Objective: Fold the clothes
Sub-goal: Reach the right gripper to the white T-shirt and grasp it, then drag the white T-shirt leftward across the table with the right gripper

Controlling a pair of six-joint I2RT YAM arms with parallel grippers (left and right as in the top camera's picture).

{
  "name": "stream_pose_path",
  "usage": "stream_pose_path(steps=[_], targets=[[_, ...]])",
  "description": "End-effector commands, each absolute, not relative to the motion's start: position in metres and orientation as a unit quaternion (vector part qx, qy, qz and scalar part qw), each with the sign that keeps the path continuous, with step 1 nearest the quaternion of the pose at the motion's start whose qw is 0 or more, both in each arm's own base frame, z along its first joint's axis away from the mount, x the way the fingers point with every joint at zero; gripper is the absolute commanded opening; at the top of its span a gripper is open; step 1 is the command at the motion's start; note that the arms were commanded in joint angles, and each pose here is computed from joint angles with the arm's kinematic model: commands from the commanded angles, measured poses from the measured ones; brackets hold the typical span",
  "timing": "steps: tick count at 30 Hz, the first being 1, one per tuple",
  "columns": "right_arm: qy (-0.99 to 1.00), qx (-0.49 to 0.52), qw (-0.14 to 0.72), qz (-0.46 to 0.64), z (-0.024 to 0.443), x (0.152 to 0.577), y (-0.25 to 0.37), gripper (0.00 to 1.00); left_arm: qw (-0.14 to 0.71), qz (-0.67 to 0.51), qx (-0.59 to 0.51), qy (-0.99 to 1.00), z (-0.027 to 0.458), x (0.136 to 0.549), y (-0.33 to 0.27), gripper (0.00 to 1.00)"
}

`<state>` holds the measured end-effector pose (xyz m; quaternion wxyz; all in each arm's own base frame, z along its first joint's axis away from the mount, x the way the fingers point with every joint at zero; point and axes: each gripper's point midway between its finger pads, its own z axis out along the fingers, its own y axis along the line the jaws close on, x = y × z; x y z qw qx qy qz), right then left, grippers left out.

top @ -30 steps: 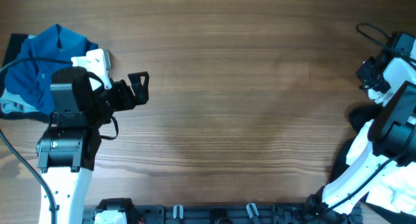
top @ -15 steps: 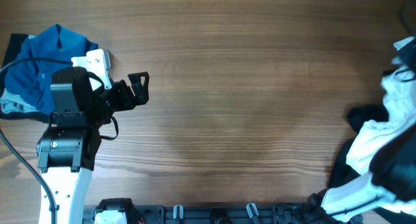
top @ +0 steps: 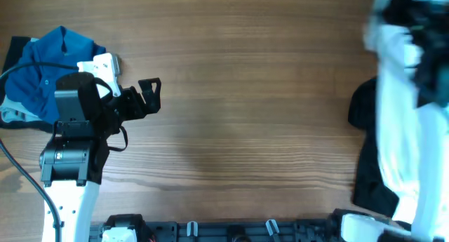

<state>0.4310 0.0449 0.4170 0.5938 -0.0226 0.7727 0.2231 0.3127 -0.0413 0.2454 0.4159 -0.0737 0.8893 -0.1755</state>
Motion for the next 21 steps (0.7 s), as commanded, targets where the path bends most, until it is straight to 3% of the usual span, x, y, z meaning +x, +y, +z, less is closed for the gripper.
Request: stream_pose_path(steps=[1,2,3,4,5,15,21], targets=[[0.746,-0.186,0.545,0.335,0.427,0.376,0.185,0.05,0.427,-0.185,-0.074,0.882,0.257,0.313,-0.042,1.0],[0.746,-0.213,0.532,0.34,0.42,0.367,0.21,0.36,0.43,-0.185,-0.073,0.881,0.259,0.313,-0.042,1.0],[0.748,-0.226,0.526,0.335,0.414,0.363,0.224,0.59,0.432,-0.185,-0.073,0.88,0.26,0.312,-0.042,1.0],[0.758,-0.224,0.522,0.322,0.407,0.361,0.234,0.74,0.434,-0.185,-0.072,0.878,0.262,0.312,-0.042,1.0],[0.773,-0.207,0.523,0.294,0.399,0.364,0.235,0.82,0.438,-0.186,-0.071,0.877,0.264,0.311,-0.042,1.0],[0.834,-0.03,0.524,0.17,0.379,0.394,0.133,0.84,0.441,-0.197,-0.051,0.874,0.267,0.312,-0.055,1.0],[0.839,-0.015,0.512,0.185,0.381,0.387,0.107,0.84,0.368,-0.178,-0.008,0.913,0.211,0.337,-0.095,1.0]])
